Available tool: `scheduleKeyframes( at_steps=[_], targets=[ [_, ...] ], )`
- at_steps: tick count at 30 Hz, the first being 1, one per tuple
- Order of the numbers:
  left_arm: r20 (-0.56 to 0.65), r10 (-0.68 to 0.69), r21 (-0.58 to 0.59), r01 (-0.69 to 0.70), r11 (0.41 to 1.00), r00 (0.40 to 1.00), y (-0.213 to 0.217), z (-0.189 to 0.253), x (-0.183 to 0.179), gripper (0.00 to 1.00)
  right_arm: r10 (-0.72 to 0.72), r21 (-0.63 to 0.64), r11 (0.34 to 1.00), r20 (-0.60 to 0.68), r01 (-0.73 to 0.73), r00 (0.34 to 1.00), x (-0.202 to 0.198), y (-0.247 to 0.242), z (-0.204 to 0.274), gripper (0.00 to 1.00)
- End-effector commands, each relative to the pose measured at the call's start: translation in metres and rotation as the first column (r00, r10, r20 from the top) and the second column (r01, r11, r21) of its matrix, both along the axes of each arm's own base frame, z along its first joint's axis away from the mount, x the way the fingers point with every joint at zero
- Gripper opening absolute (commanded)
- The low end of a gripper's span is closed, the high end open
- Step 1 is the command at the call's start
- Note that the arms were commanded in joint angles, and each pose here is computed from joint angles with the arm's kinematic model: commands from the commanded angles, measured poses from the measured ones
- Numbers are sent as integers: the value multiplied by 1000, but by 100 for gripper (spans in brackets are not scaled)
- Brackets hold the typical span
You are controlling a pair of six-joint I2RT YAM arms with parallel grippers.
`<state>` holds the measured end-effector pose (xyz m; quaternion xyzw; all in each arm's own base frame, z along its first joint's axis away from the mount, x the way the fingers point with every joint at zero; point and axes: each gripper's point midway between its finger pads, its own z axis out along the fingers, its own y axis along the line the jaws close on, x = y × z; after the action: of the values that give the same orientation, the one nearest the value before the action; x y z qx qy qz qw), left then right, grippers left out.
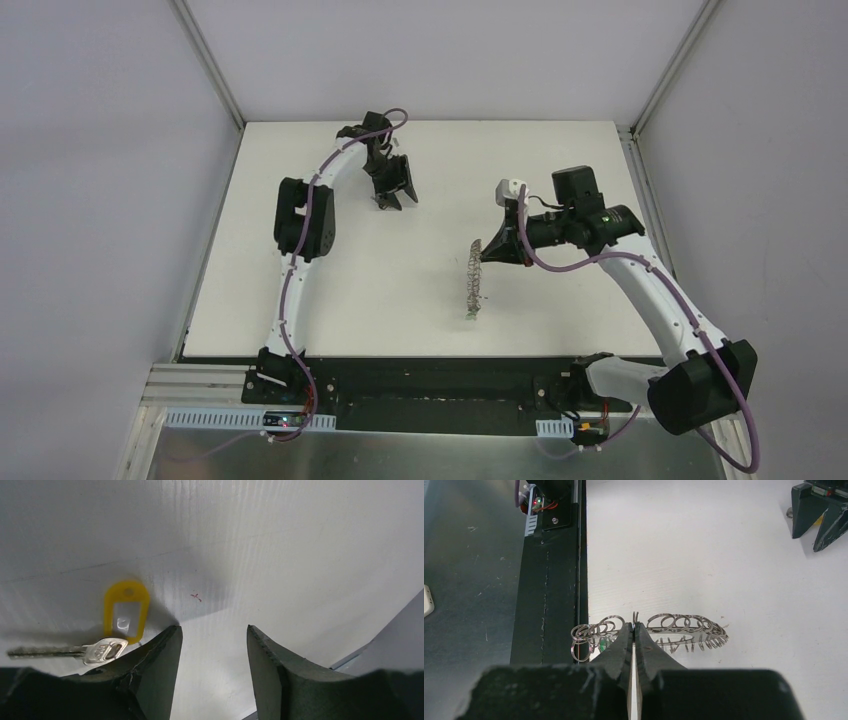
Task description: Put the keys on the keyring
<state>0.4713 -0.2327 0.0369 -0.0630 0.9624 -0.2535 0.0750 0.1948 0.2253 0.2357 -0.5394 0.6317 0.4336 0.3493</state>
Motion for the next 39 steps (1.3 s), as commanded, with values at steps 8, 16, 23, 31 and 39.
scheduleKeyframes(
  at_steps=[8,16,23,31,39],
  targets=[
    [-24,84,-87,-86,993,996,-7,19,-14,49,18,74,997,47,-22,999,-5,1,21,0],
    [255,-51,2,53,999,966,15,77,-6,50,20,71,997,28,-22,999,-2,2,18,0],
    [258,-32,102,6,995,966,40,71,14,52,20,71,997,21,-21,1000,-3,2,18,0],
    [70,121,39,-124,991,990,58,23,16,51,14,82,996,31,-16,999,-4,0,21,0],
    [21,119,55,-120,991,993,61,21,0,52,15,80,997,20,-17,1000,-2,1,19,0]
  ],
)
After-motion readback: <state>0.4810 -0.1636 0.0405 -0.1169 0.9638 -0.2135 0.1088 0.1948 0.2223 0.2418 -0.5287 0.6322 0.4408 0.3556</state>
